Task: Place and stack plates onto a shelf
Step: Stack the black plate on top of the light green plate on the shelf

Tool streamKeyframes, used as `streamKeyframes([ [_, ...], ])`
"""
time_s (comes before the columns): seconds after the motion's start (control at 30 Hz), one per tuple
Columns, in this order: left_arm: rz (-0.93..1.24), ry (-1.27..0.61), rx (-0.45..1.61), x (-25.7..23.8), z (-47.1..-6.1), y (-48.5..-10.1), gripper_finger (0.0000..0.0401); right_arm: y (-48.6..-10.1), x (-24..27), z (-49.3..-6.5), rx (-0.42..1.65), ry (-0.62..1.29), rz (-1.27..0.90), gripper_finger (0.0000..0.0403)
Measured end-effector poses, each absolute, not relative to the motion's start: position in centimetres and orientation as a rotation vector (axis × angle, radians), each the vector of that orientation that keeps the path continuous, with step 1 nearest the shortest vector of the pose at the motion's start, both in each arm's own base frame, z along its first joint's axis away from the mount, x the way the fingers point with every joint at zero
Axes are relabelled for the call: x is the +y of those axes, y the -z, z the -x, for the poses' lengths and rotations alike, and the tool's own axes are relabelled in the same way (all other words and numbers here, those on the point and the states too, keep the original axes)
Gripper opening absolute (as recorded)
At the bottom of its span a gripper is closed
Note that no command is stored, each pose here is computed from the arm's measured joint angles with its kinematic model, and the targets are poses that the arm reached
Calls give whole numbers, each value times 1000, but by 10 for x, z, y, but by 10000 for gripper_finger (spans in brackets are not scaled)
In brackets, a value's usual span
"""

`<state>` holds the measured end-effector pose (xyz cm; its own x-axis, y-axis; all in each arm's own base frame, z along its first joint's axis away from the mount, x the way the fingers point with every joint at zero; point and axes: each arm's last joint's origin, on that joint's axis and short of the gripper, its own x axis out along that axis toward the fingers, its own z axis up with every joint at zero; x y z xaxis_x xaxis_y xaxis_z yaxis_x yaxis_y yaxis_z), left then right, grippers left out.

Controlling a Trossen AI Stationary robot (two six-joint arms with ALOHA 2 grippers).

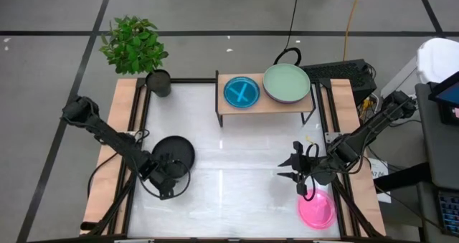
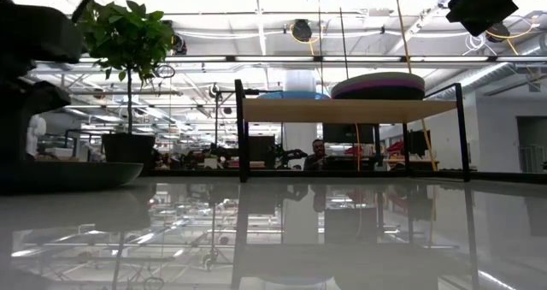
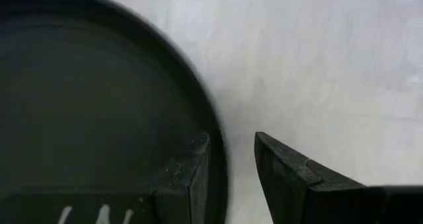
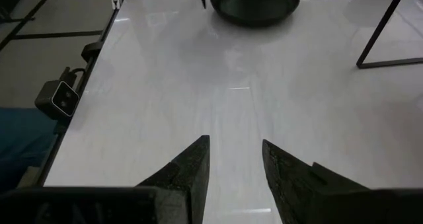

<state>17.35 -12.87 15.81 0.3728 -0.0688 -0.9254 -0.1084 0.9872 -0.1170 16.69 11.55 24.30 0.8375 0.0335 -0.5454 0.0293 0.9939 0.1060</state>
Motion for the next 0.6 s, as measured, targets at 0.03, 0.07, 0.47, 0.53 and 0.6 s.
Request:
streamKeyframes([
  [0.03, 168, -14, 1183, -130, -172, -157, 124, -243, 116, -167, 579, -3, -109, 121],
  [0.07, 166, -5, 1181, -131, -171, -155, 124, -243, 115, -167, 579, -3, -107, 121],
  [0.47, 139, -51, 1191, -131, -156, -142, 81, -243, 115, -167, 579, -4, -101, 121],
  [0.53, 120, -41, 1192, -132, -155, -142, 79, -243, 115, -167, 579, -4, -103, 121],
  [0.6, 85, -30, 1190, -132, -154, -141, 78, -243, 115, -167, 579, -4, -103, 121],
])
